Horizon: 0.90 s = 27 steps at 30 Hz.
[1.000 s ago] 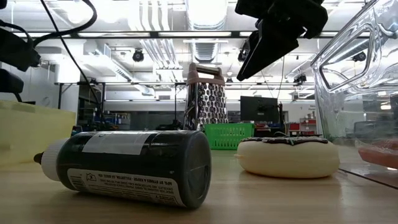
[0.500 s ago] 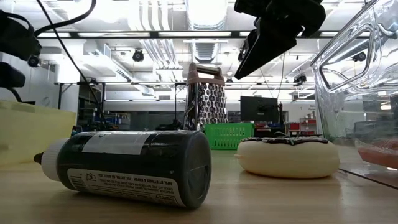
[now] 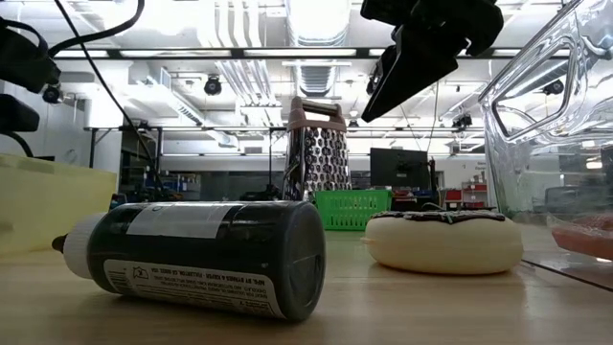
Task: Pick & Place Food Item
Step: Put the black ink bottle into the yellow bin, then put the green donut into the green bin
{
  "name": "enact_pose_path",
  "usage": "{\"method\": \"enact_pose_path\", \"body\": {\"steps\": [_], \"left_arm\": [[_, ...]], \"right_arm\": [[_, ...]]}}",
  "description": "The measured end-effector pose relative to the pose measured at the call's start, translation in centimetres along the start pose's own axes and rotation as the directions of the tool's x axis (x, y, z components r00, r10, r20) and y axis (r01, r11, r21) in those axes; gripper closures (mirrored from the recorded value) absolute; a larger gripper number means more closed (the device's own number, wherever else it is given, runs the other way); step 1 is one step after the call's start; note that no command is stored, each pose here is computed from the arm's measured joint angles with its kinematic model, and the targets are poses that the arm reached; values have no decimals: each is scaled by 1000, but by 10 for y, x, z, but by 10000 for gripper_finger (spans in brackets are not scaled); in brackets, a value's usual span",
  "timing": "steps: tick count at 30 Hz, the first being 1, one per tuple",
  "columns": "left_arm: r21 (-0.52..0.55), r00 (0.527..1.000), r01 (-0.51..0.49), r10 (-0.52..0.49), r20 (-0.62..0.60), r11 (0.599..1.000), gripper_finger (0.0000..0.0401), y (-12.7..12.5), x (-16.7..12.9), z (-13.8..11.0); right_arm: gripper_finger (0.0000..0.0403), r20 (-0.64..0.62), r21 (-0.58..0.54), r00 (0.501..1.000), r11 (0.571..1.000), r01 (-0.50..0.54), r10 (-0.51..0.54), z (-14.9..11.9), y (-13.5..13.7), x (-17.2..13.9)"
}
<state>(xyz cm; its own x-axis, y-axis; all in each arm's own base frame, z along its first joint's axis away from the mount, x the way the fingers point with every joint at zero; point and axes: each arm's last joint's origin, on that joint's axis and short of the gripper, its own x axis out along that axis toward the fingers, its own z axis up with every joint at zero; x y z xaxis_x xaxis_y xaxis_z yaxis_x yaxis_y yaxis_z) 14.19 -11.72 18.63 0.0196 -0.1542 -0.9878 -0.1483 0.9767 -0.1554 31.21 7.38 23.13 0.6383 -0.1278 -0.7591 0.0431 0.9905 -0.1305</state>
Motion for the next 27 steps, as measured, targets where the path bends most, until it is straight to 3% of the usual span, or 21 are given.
{"method": "enact_pose_path", "body": {"steps": [17,27], "left_arm": [[22,998,-61,62,-15,998,190,3,-3,-2],[20,970,-219,220,-103,975,190,10,-26,-10]], "right_arm": [[156,1,0,1000,1000,-3,3,0,0,0],[156,1,-4,1000,1000,-3,3,0,0,0]]}}
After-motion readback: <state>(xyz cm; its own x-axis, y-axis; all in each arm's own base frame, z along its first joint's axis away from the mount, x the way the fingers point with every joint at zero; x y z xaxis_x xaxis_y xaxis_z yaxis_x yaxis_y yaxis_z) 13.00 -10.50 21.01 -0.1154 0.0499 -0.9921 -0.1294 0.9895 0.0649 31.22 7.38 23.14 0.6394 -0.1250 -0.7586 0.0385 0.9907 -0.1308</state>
